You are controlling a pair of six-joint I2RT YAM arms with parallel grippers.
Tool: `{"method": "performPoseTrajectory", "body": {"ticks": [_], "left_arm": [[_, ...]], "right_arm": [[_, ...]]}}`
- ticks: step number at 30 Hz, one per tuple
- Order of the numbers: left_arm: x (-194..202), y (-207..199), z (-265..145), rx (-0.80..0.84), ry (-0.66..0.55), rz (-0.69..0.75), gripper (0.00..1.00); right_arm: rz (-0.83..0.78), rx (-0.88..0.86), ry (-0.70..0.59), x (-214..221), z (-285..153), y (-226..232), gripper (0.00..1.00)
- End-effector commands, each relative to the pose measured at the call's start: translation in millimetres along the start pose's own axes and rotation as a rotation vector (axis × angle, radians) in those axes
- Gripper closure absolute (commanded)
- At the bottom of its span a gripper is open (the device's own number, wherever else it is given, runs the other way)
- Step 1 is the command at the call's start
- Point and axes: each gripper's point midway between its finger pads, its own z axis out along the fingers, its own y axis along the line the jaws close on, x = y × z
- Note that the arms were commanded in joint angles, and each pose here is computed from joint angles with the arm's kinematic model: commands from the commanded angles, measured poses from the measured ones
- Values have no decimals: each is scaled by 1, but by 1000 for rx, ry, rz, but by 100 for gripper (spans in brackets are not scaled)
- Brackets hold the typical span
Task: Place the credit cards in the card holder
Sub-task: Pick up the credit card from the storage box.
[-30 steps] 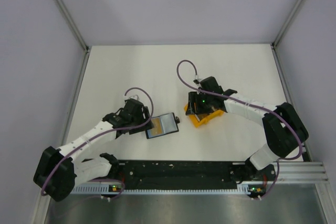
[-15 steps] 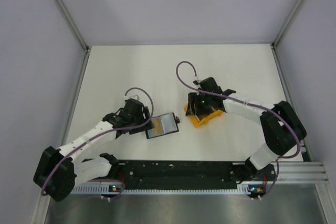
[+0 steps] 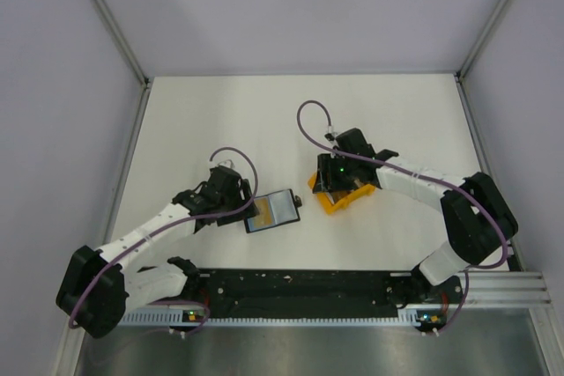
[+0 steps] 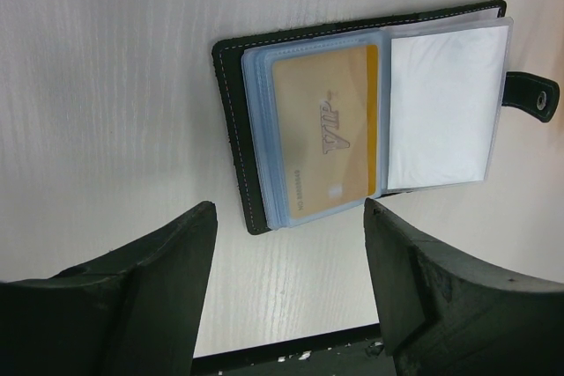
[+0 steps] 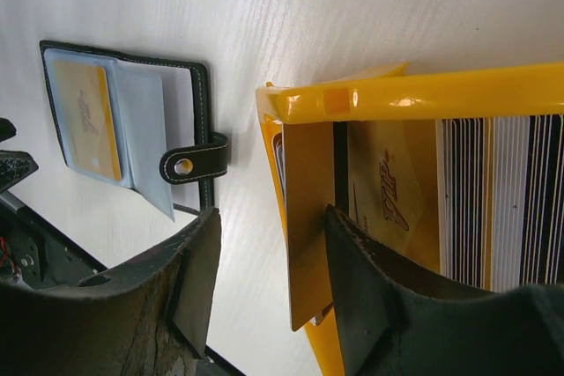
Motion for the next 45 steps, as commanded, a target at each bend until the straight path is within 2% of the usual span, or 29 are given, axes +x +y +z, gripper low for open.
{"method": "performPoseTrajectory", "body": {"ticks": [1, 15, 25, 35, 45], "left_arm": [[-4, -5, 3, 21, -18, 8, 28], [-2, -4, 5, 18, -10, 6, 28], [-1, -5, 5, 23, -5, 8, 29], [1, -5, 5, 27, 1, 8, 29], [1, -6, 6, 32, 4, 6, 28]], "right_arm": [[-6, -42, -63, -20, -11, 12, 51], [16, -29, -67, -20, -16, 3, 69], [14, -44, -59, -18, -17, 4, 91], [22, -30, -67, -19, -22, -3, 92], [-16, 91, -41, -12, -15, -29, 91]]}}
